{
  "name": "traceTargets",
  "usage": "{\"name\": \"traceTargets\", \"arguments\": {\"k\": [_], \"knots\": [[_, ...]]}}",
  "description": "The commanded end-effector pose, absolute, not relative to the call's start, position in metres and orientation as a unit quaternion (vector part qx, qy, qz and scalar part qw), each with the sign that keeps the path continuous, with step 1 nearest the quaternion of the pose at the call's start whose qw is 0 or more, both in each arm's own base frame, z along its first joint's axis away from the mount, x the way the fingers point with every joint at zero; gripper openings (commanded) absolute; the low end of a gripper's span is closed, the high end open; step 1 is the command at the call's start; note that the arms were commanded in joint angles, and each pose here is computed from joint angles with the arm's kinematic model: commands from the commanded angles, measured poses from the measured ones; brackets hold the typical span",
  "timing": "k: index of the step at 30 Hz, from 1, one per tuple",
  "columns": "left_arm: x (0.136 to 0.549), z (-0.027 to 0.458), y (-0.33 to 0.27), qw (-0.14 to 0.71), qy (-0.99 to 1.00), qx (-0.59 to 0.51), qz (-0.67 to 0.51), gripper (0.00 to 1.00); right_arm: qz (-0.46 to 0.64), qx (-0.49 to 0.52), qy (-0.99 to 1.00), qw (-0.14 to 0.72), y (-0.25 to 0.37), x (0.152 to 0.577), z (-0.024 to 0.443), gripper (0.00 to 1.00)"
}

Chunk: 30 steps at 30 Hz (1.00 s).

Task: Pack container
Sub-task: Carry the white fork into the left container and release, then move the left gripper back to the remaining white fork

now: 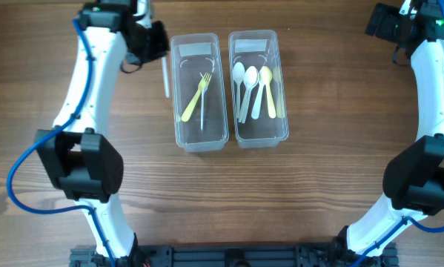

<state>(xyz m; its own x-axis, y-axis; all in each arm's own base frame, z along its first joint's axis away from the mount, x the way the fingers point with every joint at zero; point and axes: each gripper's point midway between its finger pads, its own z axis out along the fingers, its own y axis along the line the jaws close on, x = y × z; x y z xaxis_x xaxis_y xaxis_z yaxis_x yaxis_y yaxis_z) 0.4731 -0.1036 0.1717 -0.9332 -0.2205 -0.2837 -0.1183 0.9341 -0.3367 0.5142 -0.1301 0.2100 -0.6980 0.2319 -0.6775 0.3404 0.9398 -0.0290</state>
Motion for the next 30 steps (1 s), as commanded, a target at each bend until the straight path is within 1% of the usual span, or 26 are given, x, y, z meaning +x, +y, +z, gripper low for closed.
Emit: {"name": "traceTargets", "arguments": {"k": [1, 6, 9, 11, 12, 13, 14, 15, 18, 21, 24, 26, 30], "knots": [[0.461, 0.147, -0.139, 0.121, 0.976, -0.071, -0.165, 0.04, -0.081, 0.154, 0.914, 0.365, -0.129, 0.514, 0.219, 1.0], [0.454, 0.118, -0.161, 0.09, 0.982, -0.05, -0.156, 0.04, -0.081, 0.154, 0.914, 0.365, -0.129, 0.514, 0.219, 1.0], [0.453, 0.109, -0.165, 0.081, 0.984, -0.047, -0.154, 0.04, -0.081, 0.154, 0.914, 0.365, -0.129, 0.514, 0.219, 1.0], [0.454, 0.108, -0.166, 0.08, 0.984, -0.047, -0.154, 0.06, -0.081, 0.154, 0.914, 0.365, -0.129, 0.514, 0.219, 1.0], [0.454, 0.108, -0.166, 0.08, 0.984, -0.047, -0.154, 0.09, -0.081, 0.154, 0.914, 0.365, -0.129, 0.514, 0.219, 1.0], [0.454, 0.108, -0.166, 0.08, 0.984, -0.047, -0.154, 0.14, -0.081, 0.154, 0.914, 0.365, -0.129, 0.514, 0.219, 1.0], [0.454, 0.108, -0.166, 0.08, 0.984, -0.047, -0.154, 0.38, -0.081, 0.154, 0.914, 0.365, -0.129, 0.514, 0.219, 1.0], [0.453, 0.108, -0.166, 0.08, 0.984, -0.047, -0.154, 0.46, -0.081, 0.154, 0.914, 0.365, -0.129, 0.514, 0.219, 1.0], [0.455, 0.115, -0.165, 0.091, 0.983, -0.03, -0.155, 0.45, -0.081, 0.154, 0.914, 0.365, -0.129, 0.514, 0.219, 1.0], [0.462, 0.135, -0.15, 0.123, 0.984, -0.027, -0.129, 0.49, -0.081, 0.154, 0.914, 0.365, -0.129, 0.514, 0.219, 1.0], [0.466, 0.165, -0.1, 0.169, 0.983, -0.06, -0.045, 0.55, -0.081, 0.154, 0.914, 0.365, -0.129, 0.514, 0.219, 1.0], [0.463, 0.184, -0.064, 0.189, 0.978, -0.087, 0.004, 0.62, -0.081, 0.154, 0.914, 0.365, -0.129, 0.514, 0.219, 1.0], [0.447, 0.206, -0.016, 0.189, 0.975, -0.106, 0.039, 0.63, -0.081, 0.154, 0.914, 0.365, -0.129, 0.514, 0.219, 1.0]]}}
